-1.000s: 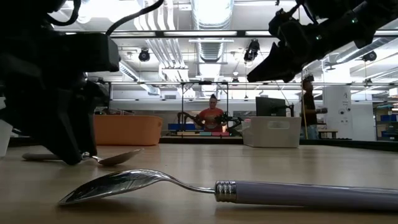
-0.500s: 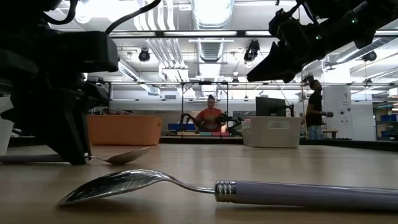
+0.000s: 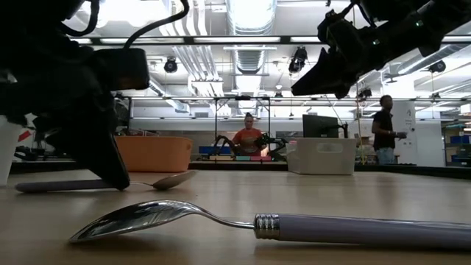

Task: Sort silverware by color (type)
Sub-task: Put the left purple spoon into the white bin

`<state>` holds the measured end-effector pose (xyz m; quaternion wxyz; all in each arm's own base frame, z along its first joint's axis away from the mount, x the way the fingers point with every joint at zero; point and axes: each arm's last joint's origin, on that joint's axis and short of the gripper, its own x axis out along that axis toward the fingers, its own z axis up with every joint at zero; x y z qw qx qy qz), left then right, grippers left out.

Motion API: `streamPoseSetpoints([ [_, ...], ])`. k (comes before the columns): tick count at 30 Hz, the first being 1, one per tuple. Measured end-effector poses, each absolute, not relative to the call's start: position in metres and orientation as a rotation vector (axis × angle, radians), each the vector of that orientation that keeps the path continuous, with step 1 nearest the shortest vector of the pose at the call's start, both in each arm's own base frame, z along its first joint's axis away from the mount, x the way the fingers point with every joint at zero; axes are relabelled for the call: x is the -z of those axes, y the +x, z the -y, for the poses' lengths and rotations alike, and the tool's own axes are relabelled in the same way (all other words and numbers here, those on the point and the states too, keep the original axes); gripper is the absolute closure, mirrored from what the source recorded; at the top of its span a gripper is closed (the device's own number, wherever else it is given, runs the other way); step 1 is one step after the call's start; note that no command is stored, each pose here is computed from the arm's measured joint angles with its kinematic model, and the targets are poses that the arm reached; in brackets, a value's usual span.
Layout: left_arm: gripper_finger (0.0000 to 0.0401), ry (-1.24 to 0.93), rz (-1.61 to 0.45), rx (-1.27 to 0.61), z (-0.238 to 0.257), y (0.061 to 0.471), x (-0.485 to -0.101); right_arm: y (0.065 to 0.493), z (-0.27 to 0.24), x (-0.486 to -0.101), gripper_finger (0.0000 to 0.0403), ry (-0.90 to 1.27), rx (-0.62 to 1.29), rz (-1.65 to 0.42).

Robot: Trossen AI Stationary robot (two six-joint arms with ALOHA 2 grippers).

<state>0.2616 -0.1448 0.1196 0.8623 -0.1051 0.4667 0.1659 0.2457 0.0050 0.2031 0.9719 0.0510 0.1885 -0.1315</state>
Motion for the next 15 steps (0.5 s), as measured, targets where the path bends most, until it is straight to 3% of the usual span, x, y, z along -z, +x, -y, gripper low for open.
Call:
streamPoseSetpoints([
  [7, 0.0391, -0.360, -0.914, -0.441, 0.1456, 0.2646, -0.1225, 0.2451, -0.0050, -0.2018, 0.0335, 0.117, 0.269, -0.383],
  [15, 0.0380, -0.368, -0.884, -0.465, 0.1452, 0.2653, -0.1235, 0.2450, -0.0050, -0.2017, 0.0335, 0.127, 0.271, -0.382],
])
